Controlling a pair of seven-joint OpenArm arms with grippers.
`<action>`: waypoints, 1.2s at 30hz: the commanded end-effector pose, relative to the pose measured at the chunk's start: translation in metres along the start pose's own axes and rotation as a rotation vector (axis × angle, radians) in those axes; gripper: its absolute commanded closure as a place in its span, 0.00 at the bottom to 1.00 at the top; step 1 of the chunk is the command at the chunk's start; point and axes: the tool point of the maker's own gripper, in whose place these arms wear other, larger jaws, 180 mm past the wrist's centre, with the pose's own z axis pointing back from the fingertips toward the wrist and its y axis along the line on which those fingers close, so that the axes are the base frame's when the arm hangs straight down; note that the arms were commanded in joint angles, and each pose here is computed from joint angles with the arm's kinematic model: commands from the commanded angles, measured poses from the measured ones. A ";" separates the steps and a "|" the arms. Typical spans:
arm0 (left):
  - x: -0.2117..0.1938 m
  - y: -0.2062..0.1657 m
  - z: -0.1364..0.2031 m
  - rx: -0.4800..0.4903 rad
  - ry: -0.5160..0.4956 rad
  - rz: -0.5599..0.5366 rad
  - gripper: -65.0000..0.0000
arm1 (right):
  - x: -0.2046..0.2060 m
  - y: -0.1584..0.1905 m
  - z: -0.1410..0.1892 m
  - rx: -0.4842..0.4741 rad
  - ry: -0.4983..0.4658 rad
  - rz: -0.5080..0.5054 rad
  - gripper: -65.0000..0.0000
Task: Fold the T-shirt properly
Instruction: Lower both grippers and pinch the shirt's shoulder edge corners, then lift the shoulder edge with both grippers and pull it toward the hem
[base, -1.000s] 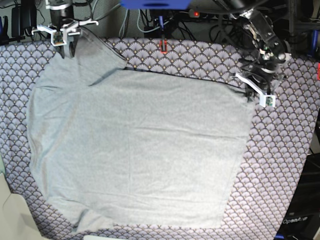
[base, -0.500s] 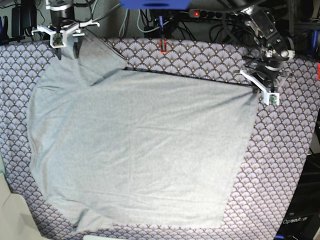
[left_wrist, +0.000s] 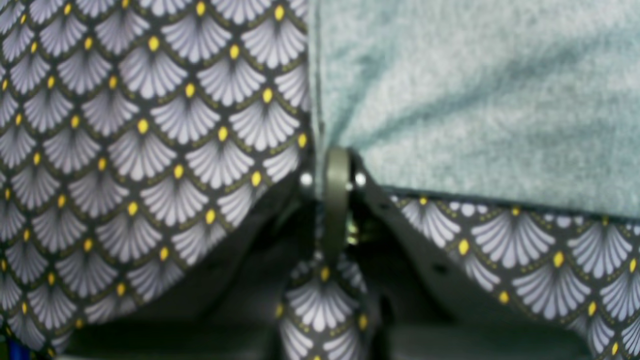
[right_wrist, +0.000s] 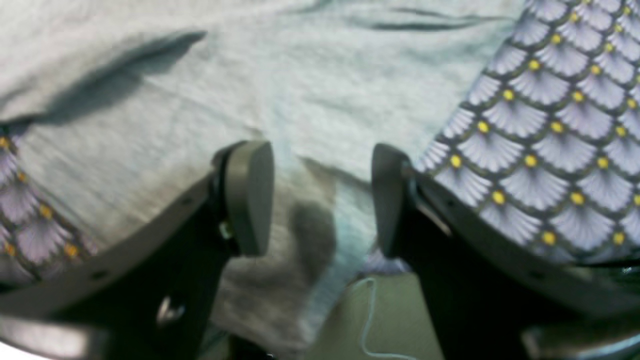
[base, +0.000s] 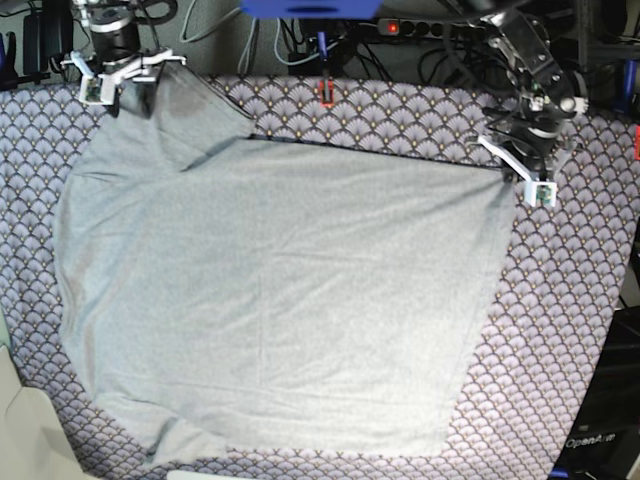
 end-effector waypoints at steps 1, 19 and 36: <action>0.012 0.005 0.002 0.014 -0.042 -0.005 1.00 | 0.007 -0.001 0.002 0.007 -0.025 -0.011 0.49; 0.012 0.005 0.003 0.016 -0.042 -0.006 1.00 | -0.005 -0.038 0.000 -0.028 0.023 -0.099 0.49; 0.012 0.006 0.003 0.018 -0.042 -0.005 1.00 | -0.023 0.014 -0.001 0.077 0.063 -0.152 0.60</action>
